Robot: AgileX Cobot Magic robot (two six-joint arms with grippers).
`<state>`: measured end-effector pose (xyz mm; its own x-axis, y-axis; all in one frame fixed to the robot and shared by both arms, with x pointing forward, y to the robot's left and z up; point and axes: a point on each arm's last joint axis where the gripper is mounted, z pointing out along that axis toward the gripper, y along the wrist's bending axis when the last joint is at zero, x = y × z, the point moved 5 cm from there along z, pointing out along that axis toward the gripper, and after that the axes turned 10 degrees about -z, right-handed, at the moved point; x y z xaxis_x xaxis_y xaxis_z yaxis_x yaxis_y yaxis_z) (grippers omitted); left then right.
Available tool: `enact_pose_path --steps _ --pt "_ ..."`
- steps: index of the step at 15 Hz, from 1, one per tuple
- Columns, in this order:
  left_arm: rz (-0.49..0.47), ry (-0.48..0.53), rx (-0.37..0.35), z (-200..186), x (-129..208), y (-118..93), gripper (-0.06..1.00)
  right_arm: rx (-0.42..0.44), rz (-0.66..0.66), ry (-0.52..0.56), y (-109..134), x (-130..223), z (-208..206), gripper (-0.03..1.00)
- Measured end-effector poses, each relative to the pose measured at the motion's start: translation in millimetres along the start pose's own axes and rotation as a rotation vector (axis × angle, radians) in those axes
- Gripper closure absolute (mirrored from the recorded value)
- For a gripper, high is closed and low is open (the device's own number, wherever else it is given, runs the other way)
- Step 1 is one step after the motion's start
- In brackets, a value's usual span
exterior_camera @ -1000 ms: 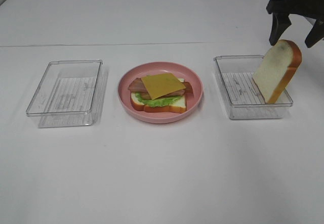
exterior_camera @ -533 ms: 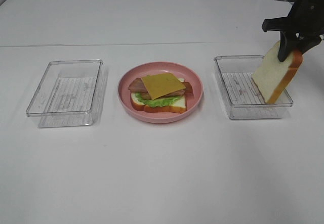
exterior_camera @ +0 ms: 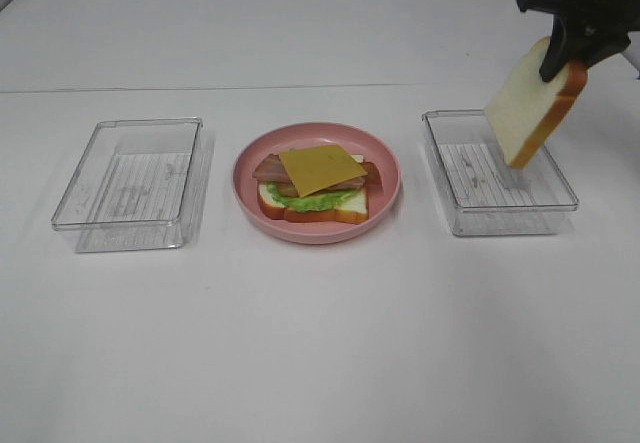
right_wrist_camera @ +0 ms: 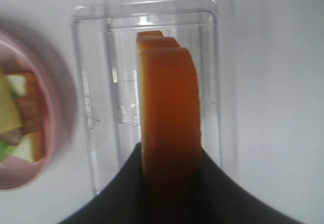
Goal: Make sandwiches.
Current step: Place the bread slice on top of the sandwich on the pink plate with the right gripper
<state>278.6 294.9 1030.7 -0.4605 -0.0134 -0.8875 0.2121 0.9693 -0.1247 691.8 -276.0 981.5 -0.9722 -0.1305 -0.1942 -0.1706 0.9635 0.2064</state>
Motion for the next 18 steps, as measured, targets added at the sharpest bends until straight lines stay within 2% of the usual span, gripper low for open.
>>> enact_pose_path --steps 2,3,5,7,8,9,10,12,13,15,18 --pt "0.000 0.000 0.000 0 0 0 0.14 -0.133 -0.005 -0.074 24 -4 -21 0.78" --pt "0.000 0.000 0.000 0 0 0 0.14 -0.305 -0.002 -0.123 49 -10 -29 0.78" --pt "0.000 0.000 0.000 0 0 0 0.14 -0.424 -0.018 -0.122 68 -7 -25 0.78" --pt "0.000 0.000 0.000 0 0 0 0.14 -0.530 -0.042 -0.075 97 2 -8 0.78" --pt "0.000 0.000 0.000 0 0 0 0.14 -0.555 -0.040 -0.061 107 6 -1 0.78" --pt "0.000 0.000 0.000 0 0 0 0.14 -0.571 -0.021 -0.060 128 11 21 0.78" --pt "0.000 0.000 0.000 0 0 0 0.14 -0.568 -0.012 -0.071 134 11 28 0.78" --pt "0.000 0.000 0.000 0 0 0 0.14 -0.568 0.053 -0.104 153 16 53 0.78" --pt "0.000 0.000 0.000 0 0 0 0.14 -0.561 0.124 -0.158 163 15 69 0.78" --pt "0.000 0.000 0.000 0 0 0 0.14 -0.561 0.145 -0.172 166 14 73 0.78" --pt "0.000 0.000 0.000 0 0 0 0.14 -0.624 0.266 -0.136 174 12 105 0.78"
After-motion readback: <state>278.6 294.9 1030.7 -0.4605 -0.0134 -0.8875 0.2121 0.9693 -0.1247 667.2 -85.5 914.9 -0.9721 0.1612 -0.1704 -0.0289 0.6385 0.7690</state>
